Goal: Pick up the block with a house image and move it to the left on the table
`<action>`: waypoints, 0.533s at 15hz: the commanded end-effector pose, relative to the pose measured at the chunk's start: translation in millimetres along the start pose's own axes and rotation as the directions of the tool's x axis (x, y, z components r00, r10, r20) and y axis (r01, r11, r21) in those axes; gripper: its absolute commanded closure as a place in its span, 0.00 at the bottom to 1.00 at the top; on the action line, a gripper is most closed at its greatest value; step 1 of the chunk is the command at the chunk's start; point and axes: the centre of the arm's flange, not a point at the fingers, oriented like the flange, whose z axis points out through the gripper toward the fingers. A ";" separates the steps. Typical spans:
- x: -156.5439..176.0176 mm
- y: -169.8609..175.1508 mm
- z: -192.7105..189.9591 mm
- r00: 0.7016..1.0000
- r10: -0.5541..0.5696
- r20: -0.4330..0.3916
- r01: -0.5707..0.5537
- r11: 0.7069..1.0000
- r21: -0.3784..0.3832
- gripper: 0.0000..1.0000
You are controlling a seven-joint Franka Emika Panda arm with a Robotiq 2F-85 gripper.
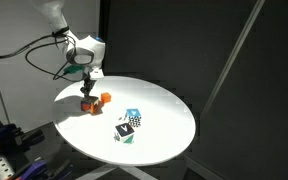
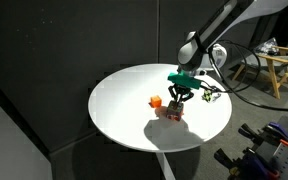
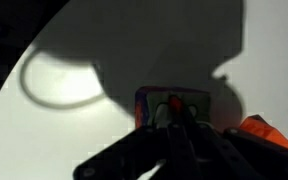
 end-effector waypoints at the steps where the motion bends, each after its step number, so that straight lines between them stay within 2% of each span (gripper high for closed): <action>1: -2.8 -2.9 -3.1 1.000 0.008 0.015 -0.009 1.000 0.019 0.59; 8: -9.7 11.3 -21.4 0.992 -0.122 0.032 0.122 0.992 -0.017 0.04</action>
